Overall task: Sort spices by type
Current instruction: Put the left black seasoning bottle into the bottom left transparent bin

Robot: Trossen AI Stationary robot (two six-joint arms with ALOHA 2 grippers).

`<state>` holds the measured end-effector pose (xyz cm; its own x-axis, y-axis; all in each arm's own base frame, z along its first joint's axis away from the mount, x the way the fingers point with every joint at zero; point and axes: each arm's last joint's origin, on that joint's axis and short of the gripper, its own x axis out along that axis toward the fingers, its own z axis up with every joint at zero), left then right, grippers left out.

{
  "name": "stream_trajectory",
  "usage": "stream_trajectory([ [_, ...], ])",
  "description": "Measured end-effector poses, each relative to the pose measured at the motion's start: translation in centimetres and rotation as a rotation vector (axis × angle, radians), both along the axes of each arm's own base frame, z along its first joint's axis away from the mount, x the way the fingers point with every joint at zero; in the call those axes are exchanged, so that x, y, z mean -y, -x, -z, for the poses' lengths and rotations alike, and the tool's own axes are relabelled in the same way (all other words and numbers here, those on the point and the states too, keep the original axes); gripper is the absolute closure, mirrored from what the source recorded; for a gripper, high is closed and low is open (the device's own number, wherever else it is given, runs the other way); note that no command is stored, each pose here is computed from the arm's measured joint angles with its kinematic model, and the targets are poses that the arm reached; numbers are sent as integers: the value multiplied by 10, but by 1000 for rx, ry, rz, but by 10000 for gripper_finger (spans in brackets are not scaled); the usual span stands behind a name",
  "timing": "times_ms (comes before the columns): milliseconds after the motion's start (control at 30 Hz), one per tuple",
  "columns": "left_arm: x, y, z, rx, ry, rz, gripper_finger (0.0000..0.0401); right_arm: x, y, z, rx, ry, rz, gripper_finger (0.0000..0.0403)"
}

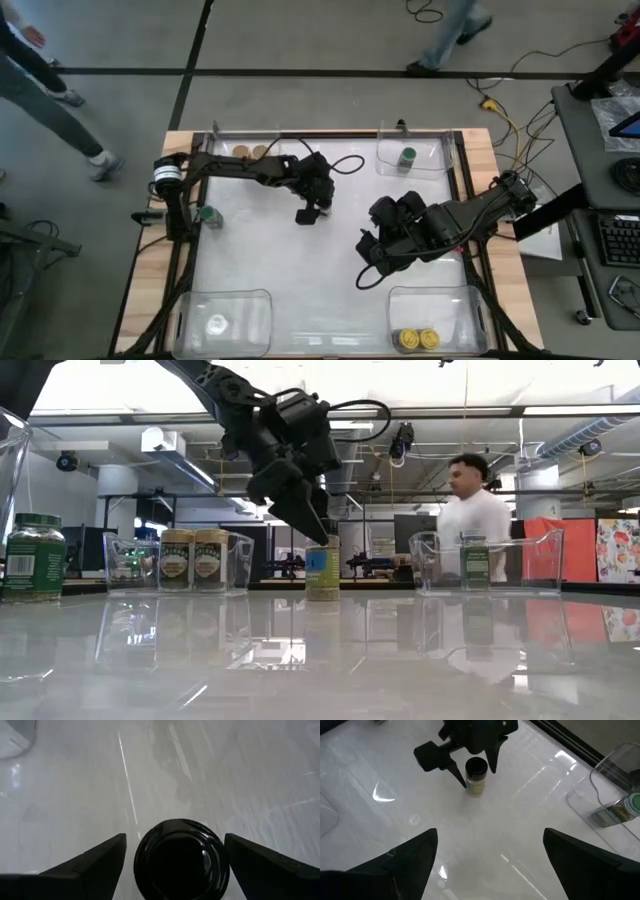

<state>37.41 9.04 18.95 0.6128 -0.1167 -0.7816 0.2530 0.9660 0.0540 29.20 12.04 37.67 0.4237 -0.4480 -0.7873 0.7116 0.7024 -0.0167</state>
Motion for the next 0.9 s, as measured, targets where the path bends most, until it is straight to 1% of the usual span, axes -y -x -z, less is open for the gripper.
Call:
stream_trajectory([
  [100,0,1,0,-9,5,-4,93,0,0,0,0,0,0,48],
  [167,0,1,1,-16,9,-9,110,0,0,0,-2,2,-4,48],
  [233,0,1,1,-17,16,-20,136,0,0,0,-4,4,-7,48],
  [400,0,1,0,-22,52,-65,215,0,0,0,-6,6,-10,48],
  [500,2,3,-6,-34,77,-94,217,0,0,0,-6,6,-10,48],
  [600,7,8,-23,-39,119,-147,217,0,0,0,-5,6,-9,48],
  [667,14,17,-38,-53,133,-210,217,0,0,0,-3,5,-10,49],
  [767,31,32,-63,-65,125,-281,217,0,0,0,2,14,-8,48],
  [900,67,59,-99,-47,144,-334,217,0,-4,-2,44,74,-27,48],
])
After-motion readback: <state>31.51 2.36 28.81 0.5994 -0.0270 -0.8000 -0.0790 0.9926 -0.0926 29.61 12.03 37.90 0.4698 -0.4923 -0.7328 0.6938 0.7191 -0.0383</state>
